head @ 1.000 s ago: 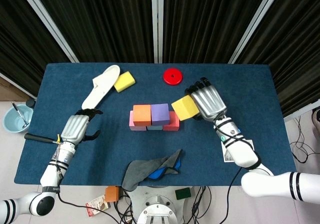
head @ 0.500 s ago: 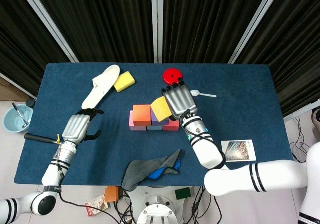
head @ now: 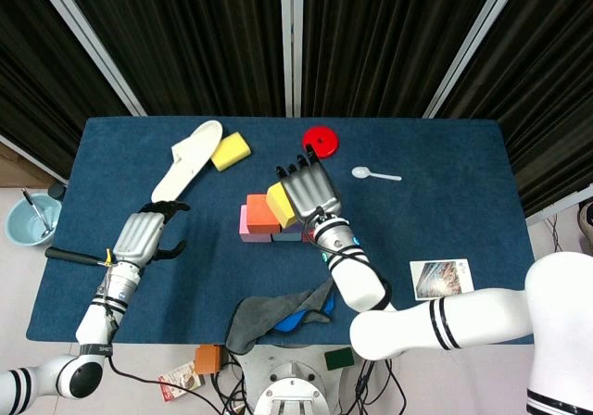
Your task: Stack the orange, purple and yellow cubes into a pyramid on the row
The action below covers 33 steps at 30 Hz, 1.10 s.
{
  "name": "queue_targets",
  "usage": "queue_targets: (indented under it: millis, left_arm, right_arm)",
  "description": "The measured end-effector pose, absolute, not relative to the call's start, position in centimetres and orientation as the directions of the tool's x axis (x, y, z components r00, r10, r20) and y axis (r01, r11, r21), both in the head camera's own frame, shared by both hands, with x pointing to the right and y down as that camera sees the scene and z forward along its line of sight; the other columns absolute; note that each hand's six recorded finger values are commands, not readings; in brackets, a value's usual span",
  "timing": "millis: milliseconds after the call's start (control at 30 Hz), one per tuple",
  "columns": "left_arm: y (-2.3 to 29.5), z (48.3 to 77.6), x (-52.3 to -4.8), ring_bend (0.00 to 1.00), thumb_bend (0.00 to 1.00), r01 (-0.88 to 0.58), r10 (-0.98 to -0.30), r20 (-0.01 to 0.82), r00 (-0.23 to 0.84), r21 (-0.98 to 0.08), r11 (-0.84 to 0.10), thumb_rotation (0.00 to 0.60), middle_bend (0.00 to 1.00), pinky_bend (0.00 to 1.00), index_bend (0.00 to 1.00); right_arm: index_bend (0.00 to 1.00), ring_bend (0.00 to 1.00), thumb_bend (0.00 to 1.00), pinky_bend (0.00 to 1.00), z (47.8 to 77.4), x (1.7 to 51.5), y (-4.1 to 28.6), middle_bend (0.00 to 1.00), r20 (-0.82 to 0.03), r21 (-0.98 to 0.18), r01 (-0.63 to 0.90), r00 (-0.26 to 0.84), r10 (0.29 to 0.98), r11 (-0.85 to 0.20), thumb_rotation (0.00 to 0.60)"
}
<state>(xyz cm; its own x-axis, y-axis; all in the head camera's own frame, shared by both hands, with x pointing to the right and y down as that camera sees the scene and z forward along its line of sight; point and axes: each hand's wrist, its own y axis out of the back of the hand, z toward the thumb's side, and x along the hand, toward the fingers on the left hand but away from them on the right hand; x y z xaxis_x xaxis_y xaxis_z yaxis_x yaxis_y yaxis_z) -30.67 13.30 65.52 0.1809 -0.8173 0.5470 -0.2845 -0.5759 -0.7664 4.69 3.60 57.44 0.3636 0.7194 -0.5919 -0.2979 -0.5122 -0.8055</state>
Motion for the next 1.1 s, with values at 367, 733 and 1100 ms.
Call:
queue_targets:
  millis: [367, 733, 1100]
  left_arm:
    - [13.3, 65.5, -30.8, 0.22, 0.28, -0.288, -0.82, 0.545, 0.175, -0.768, -0.572, 0.6, 0.24, 0.21, 0.26]
    - [13.4, 65.6, -30.8, 0.22, 0.28, -0.298, -0.811, 0.557, 0.179, -0.755, -0.584, 0.6, 0.24, 0.21, 0.26]
    - [13.4, 65.6, -30.9, 0.22, 0.28, -0.305, -0.81, 0.56, 0.176, -0.751, -0.586, 0.6, 0.24, 0.21, 0.25]
  right_arm:
    - [0.11, 0.03, 0.0, 0.0, 56.6, 5.8, 2.9, 0.17, -0.556, -0.828, -0.238, 0.466, 0.688, -0.508, 0.6]
    - [0.19, 0.03, 0.0, 0.0, 58.7, 8.2, 1.4, 0.21, -0.537, -0.839, -0.253, 0.534, 0.653, -0.482, 0.6]
    - [0.46, 0.12, 0.09, 0.0, 60.0, 8.0, 1.1, 0.42, -0.514, -0.846, -0.204, 0.555, 0.654, -0.492, 0.6]
